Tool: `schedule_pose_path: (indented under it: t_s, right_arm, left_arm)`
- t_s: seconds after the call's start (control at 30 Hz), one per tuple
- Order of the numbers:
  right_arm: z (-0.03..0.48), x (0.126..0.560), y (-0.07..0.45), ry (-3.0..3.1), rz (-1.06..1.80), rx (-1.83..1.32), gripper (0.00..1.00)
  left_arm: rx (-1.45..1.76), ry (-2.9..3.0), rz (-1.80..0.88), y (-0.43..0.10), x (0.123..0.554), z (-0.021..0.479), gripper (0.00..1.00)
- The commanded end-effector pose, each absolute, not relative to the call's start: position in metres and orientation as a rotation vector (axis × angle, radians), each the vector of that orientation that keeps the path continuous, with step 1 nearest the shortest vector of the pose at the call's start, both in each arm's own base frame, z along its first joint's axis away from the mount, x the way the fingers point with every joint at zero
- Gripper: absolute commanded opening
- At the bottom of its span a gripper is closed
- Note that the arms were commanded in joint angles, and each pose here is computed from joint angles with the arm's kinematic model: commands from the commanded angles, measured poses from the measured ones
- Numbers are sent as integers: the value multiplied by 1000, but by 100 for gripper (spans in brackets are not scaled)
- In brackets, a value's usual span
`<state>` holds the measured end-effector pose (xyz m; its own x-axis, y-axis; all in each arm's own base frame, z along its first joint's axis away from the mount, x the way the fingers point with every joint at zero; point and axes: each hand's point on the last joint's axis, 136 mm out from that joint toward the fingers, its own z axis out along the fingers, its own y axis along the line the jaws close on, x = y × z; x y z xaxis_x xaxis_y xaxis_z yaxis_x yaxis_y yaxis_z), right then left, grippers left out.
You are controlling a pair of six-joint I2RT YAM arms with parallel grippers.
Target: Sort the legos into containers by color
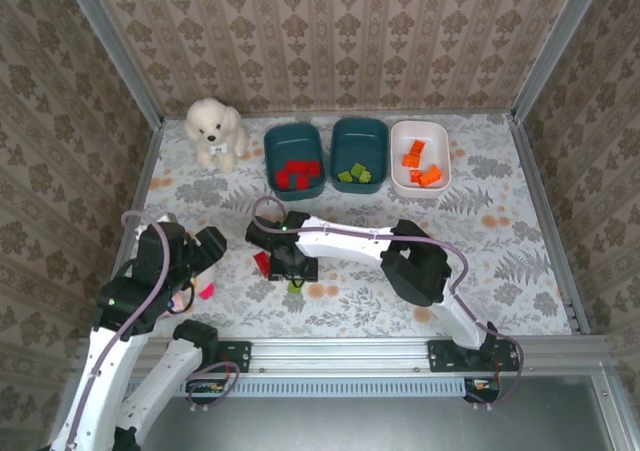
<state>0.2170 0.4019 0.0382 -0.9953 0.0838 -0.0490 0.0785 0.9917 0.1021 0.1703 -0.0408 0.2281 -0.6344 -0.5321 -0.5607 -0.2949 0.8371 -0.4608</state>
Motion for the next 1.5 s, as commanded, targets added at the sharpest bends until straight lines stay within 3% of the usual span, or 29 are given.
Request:
schedule_pose_path:
  t_s: [0.0,0.2,0.53,0.7,1.0,1.3,1.47]
  right_arm:
    - [25,212,383,3079,-18,333,65]
    - [12,211,388,3092,-23,381,59]
    - [18,230,387,3021,27,403,28]
    - [59,254,369,2924,34,341,26]
    - [150,366,266,2673,21,324,25]
    - [140,509,229,2593,210,374,25]
    - [120,561,216,2555,267,445,25]
  left_arm:
    - [-589,2333,-379,-33,156,219,82]
    - [-539,2333,-411,-39,157,226,82]
    - [-467,2364,-478,-55,161,216,81]
    - [-421,2424,-589,-78,166,199,81]
    - [-397,2563,-690,-118,189,163,80]
    - [-376,2629,-568,-128,226,156,80]
    - [-402,2682,-515,-130,236,148,81]
